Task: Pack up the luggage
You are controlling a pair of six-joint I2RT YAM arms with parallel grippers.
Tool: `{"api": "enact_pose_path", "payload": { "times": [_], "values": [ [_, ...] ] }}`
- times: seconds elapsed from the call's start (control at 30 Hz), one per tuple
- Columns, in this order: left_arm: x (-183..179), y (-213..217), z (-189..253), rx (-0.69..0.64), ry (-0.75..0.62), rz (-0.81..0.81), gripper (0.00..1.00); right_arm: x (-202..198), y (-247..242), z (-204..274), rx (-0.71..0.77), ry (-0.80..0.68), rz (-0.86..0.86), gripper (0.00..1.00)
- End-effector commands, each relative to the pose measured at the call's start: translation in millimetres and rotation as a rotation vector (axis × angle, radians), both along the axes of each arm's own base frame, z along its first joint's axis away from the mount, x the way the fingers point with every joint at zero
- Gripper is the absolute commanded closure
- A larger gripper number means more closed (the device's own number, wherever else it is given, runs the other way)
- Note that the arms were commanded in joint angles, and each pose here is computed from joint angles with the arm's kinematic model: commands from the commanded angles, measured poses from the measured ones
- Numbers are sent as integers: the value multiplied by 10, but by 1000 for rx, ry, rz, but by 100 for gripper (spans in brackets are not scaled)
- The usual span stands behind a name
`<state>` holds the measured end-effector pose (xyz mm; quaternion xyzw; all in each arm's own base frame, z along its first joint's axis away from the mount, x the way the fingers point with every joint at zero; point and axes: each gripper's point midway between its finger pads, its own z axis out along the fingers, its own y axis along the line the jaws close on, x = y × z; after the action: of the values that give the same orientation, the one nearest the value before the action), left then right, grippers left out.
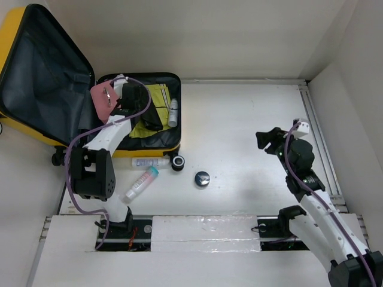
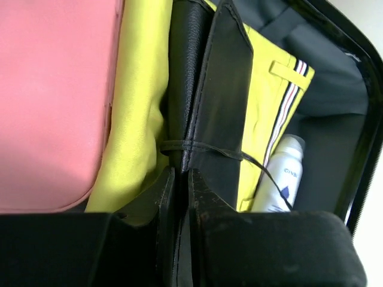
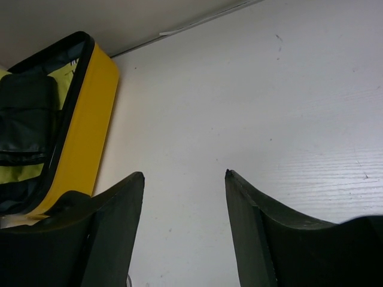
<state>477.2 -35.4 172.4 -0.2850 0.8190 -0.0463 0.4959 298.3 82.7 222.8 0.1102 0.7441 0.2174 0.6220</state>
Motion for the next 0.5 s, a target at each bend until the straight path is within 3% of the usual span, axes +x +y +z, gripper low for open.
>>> {"api": "enact_pose_path", "payload": {
  "times": [0.0,0.1,0.2,0.33,0.47],
  "values": [
    [45,125,644,106,-123,82,100,34,93,172,-1,-63,33,38],
    [58,24,689,76,-144,31,100,24,182,194,1,-63,67,38],
    [22,69,455,115,-69,60,100,29,174,193,-3,-64,44,38],
    [37,61,676,113,-125,52,100,40,237,174,-15,-54,62,38],
    [57,31,706,111,-72,40,100,38,368,175,-33,-54,107,38]
  ]
}}
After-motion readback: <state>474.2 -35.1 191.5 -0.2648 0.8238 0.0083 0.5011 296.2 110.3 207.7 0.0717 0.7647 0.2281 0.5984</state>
